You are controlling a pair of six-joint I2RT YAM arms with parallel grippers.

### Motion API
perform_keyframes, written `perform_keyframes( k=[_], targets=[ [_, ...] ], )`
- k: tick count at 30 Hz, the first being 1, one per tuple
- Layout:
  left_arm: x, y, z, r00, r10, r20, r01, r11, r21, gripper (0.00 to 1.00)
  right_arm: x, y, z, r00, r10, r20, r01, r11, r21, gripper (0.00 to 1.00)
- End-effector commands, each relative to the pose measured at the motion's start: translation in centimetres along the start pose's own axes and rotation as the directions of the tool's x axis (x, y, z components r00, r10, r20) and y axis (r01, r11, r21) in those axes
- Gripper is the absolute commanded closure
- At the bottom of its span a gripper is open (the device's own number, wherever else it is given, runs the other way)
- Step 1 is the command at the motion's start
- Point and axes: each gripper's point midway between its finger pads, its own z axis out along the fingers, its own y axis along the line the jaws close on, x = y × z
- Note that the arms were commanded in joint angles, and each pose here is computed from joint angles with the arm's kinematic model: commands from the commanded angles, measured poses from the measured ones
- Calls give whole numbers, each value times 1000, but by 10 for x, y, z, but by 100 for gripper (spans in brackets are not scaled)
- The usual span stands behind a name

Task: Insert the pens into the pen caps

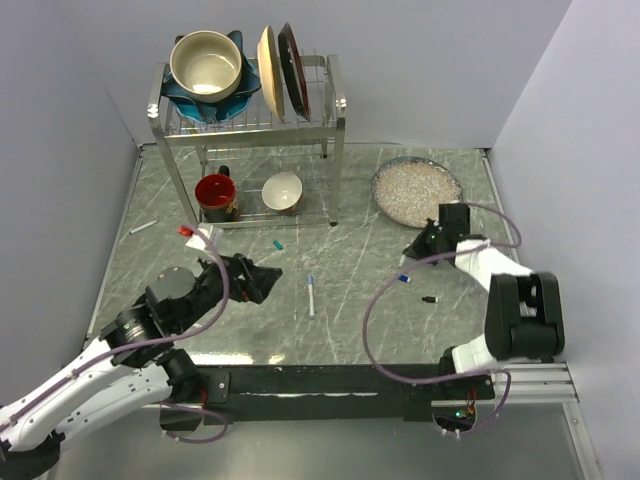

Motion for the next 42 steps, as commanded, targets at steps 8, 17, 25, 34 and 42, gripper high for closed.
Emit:
perform_keyframes(
  k=[8, 17, 25, 34, 42],
  targets=[
    [27, -43, 81, 991, -7, -135, 23, 993, 119, 16, 76, 172, -108, 999, 37, 13, -23, 821, -571, 100],
    [29, -67, 95, 993, 12, -115, 18, 968, 252, 18, 103, 200, -149, 1000, 28, -6, -25, 741, -672, 100],
    [48, -70, 107, 981, 20, -193, 32, 964, 262, 22, 106, 209, -166, 999, 52, 2, -34, 702, -711, 100],
    [50, -82, 110, 977, 20, -211, 49, 947, 317, 30, 113, 210, -174, 999, 48, -2, -34, 681, -732, 100],
    [51, -92, 112, 974, 12, -228, 72, 931, 359, 49, 123, 207, -175, 1000, 25, 11, -9, 685, -729, 100]
  ],
)
